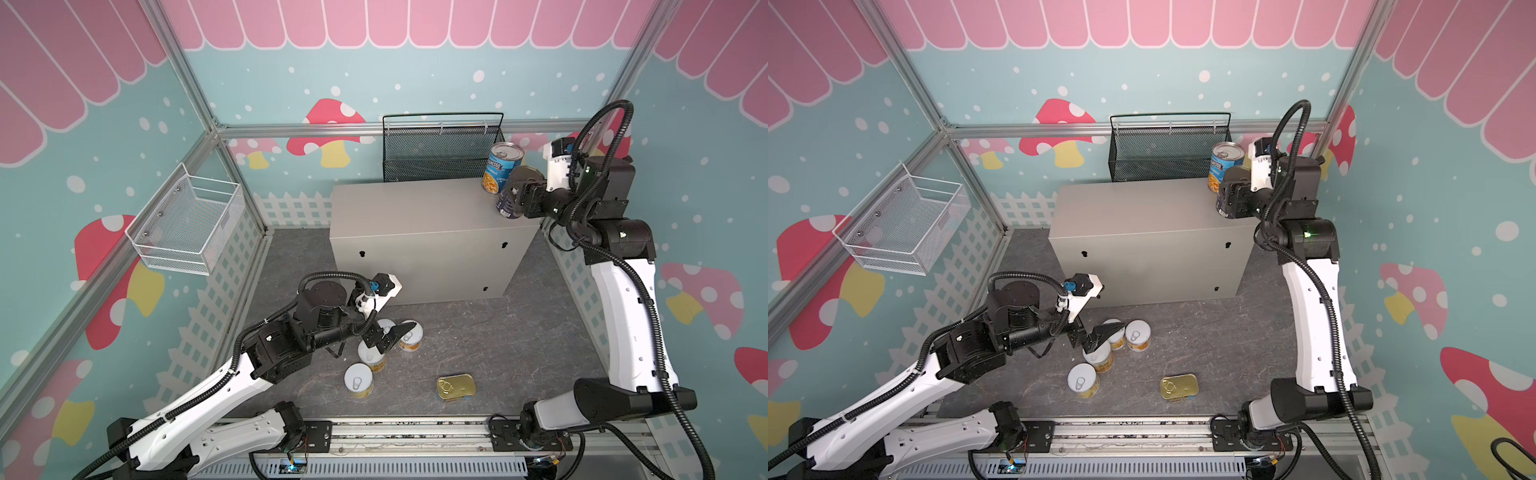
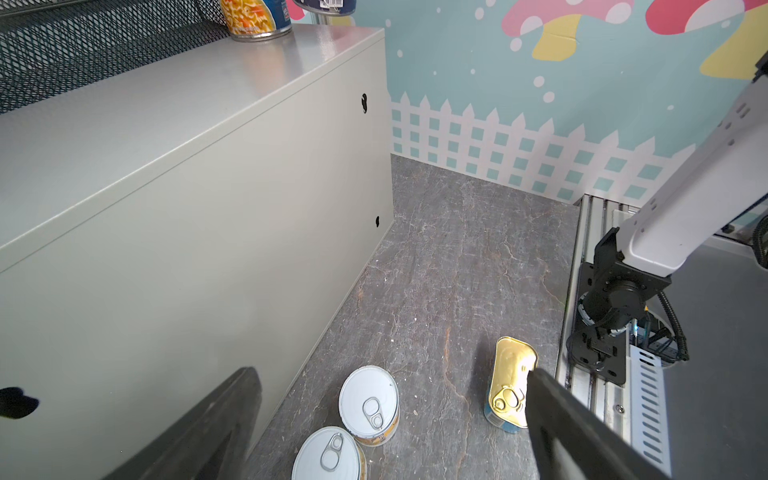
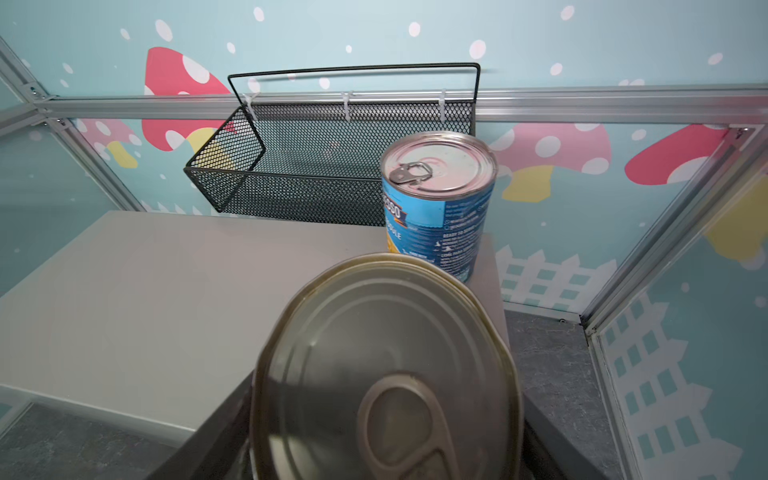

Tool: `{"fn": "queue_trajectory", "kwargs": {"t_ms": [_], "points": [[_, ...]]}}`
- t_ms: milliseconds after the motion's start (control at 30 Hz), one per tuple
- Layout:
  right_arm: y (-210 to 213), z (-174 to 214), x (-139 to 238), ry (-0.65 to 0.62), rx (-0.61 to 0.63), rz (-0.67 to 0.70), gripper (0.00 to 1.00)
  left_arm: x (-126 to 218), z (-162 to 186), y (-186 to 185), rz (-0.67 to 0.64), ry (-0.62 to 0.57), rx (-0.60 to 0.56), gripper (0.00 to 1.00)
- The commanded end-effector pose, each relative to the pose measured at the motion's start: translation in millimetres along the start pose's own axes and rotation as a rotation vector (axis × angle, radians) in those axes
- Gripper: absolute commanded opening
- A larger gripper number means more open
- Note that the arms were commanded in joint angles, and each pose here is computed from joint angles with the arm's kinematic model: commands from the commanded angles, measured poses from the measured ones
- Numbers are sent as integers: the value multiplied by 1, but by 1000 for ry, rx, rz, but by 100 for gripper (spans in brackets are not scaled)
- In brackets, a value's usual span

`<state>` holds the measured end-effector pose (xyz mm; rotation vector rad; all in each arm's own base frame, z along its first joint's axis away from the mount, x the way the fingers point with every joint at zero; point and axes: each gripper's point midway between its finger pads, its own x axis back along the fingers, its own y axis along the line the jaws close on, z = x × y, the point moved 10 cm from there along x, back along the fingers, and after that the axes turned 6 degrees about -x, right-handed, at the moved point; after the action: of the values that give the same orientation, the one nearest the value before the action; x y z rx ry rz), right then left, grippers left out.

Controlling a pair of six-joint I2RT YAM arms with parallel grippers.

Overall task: Place and organize the canned foods onto the counter
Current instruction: 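Carry the dark blue can up onto the cabinet top with the right gripper, then lower the dark blue can beside the blue can while left gripper shifts forward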

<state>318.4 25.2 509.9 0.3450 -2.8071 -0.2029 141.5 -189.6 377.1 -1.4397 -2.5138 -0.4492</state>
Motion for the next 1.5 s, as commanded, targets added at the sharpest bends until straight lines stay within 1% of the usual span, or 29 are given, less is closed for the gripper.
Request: {"fn": "queue_trajectory", "kwargs": {"t_ms": [0, 133, 367, 533, 667, 1033, 1167, 1333, 1467], "points": [[2, -32, 17, -154, 40, -91, 60, 3, 5, 1, -10, 21, -20, 99], [-8, -31, 6, -141, 28, -96, 60, 2, 6, 2, -19, 28, -24, 99], [-13, -27, -10, -113, 26, -108, 61, 1, 6, 2, -18, 31, -25, 99], [-14, -24, -14, -101, 28, -104, 66, -1, 7, 2, -18, 38, -23, 99], [-16, -22, -17, -90, 33, -94, 74, -1, 7, 2, -15, 40, -21, 99], [-20, -16, -24, -78, 46, -68, 80, -6, 9, 3, -11, 48, -18, 99], [-20, -14, -26, -76, 53, -73, 80, -10, 10, 3, 0, 54, -14, 99], [-22, -9, -29, -73, 56, -77, 74, -15, 12, 4, 7, 58, -7, 99], [-23, -5, -32, -63, 58, -80, 73, -18, 10, 3, 33, 48, 5, 99]]}}
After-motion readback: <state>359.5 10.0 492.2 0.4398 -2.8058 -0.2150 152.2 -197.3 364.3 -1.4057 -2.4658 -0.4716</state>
